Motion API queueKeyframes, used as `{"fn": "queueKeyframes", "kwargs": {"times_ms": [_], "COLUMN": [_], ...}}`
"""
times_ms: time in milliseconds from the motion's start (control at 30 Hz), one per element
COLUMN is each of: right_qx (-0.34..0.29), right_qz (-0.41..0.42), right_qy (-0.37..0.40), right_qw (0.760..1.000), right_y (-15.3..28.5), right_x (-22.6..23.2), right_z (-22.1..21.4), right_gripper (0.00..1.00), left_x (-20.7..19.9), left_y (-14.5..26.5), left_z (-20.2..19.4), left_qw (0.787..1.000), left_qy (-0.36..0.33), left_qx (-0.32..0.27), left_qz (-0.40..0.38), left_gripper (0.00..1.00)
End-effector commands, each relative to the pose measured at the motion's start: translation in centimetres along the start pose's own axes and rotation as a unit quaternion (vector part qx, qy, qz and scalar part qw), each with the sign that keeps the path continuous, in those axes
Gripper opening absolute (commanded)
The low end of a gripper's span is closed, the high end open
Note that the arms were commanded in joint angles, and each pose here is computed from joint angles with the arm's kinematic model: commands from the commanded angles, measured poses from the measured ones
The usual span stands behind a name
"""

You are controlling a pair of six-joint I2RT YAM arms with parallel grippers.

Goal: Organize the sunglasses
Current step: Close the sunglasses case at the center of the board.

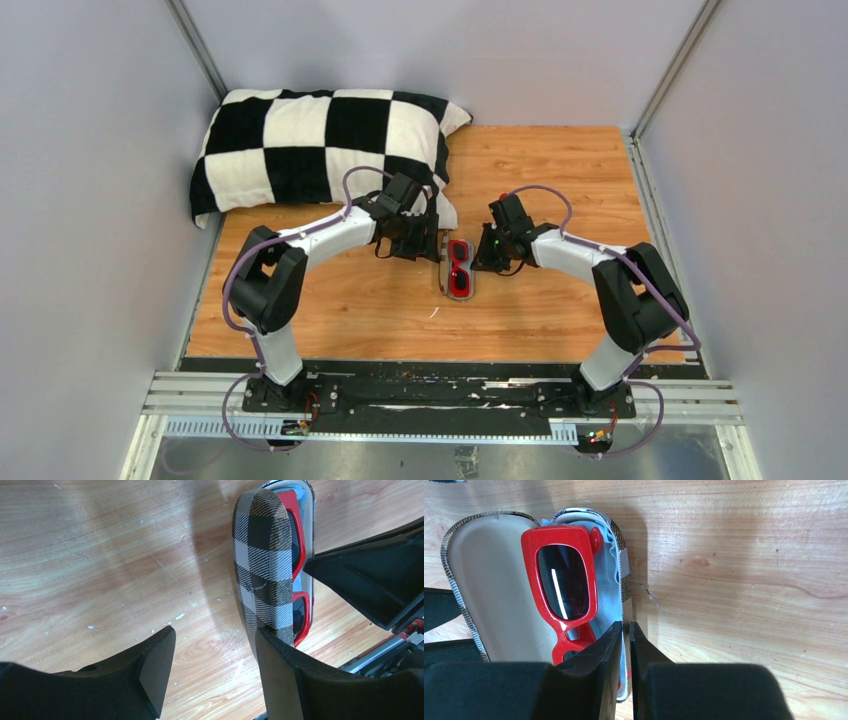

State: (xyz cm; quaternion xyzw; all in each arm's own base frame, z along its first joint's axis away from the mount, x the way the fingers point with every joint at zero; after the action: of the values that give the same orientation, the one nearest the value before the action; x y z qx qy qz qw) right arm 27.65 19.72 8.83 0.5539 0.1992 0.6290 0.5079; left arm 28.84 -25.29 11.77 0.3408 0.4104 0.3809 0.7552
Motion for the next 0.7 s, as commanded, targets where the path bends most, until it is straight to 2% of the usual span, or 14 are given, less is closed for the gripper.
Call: {"fn": "queueKeyframes", "kwargs": {"times_ms": [0, 367, 667], "right_qx": [0.012, 0.017, 0.019], "right_qz": [-0.007, -0.014, -0.014], "right_qy": [-0.011, -0.011, -0.009], "right_qw": [1.0, 1.0, 1.0], "right_y": [-0.5, -0.8, -0.8], "right_x": [-0.9, -1.4, -1.5], "right_z": [-0.5, -0.8, -1.0], "right_gripper": [0.16, 0.21, 0.09], "left_x": [-0.8, -1.0, -1.5], "left_y": [1.3, 2.8, 2.5], "left_z": [0.2, 0.7, 0.4], "left_qw": [1.0, 0.999, 0.999], "left_qy": [-0.004, -0.005, -0.004], "left_qx": [-0.016, -0.038, -0.032], "left_qz": [-0.015, -0.002, -0.032], "left_gripper": [0.65, 0.67, 0.65]}}
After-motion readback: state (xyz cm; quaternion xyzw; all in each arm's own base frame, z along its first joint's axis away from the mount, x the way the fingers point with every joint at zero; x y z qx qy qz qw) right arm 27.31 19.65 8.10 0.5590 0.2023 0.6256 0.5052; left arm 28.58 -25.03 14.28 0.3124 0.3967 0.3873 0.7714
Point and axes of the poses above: each gripper's point midway between its finger pads, its own y axis back along the fingers, its own x axis along the line the jaws close on, z = x × y, the point moved 6 cm from there along y, back along the fingers, and after that the axes turned 6 degrees about -y, right-handed, at the moved point
